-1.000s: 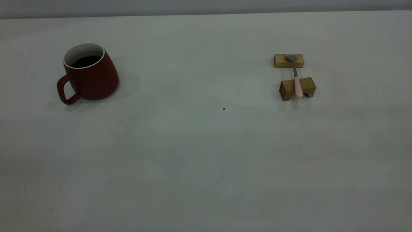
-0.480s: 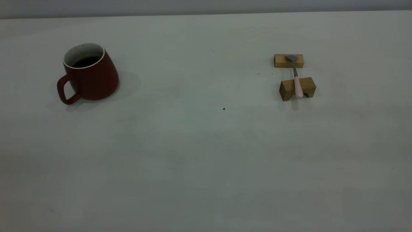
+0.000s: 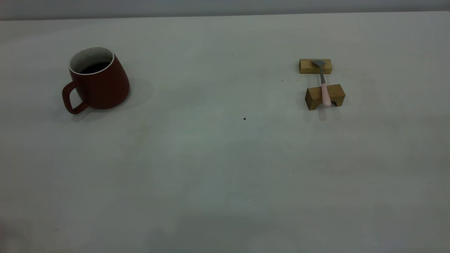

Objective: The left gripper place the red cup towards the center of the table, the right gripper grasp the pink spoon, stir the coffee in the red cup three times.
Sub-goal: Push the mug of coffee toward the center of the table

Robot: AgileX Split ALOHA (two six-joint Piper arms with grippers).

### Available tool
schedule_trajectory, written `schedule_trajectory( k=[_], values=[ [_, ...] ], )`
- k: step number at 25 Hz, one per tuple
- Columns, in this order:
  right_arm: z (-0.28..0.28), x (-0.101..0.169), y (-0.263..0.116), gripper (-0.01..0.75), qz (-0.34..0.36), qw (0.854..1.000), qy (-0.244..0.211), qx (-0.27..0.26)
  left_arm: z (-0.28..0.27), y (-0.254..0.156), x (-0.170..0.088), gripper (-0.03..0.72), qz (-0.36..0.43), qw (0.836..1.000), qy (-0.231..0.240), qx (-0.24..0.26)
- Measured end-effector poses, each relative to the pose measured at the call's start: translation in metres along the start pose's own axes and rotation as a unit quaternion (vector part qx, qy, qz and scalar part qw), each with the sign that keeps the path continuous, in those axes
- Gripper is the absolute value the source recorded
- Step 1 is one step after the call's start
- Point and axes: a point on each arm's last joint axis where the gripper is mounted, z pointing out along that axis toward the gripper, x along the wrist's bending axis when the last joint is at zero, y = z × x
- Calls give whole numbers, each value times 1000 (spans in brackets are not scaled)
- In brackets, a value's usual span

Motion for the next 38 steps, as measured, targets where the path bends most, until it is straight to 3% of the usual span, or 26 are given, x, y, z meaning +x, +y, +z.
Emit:
schedule_trajectory(
  k=[3,9,12,22,38],
  values=[
    [0,0,0,237,0,1000,0,0,37,25,-2,397,7,1000,0,29],
    [0,0,0,237,0,1000,0,0,113,70,-5,616,45,996,1,73],
    [0,0,0,237,0,1000,0,0,151,89,-7,677,76,992,-3,98],
    [0,0,0,237,0,1000,0,0,242,125,-12,673,134,979,-25,154],
    [0,0,0,237,0,1000,0,0,342,120,-16,635,194,957,-48,210]
  ],
)
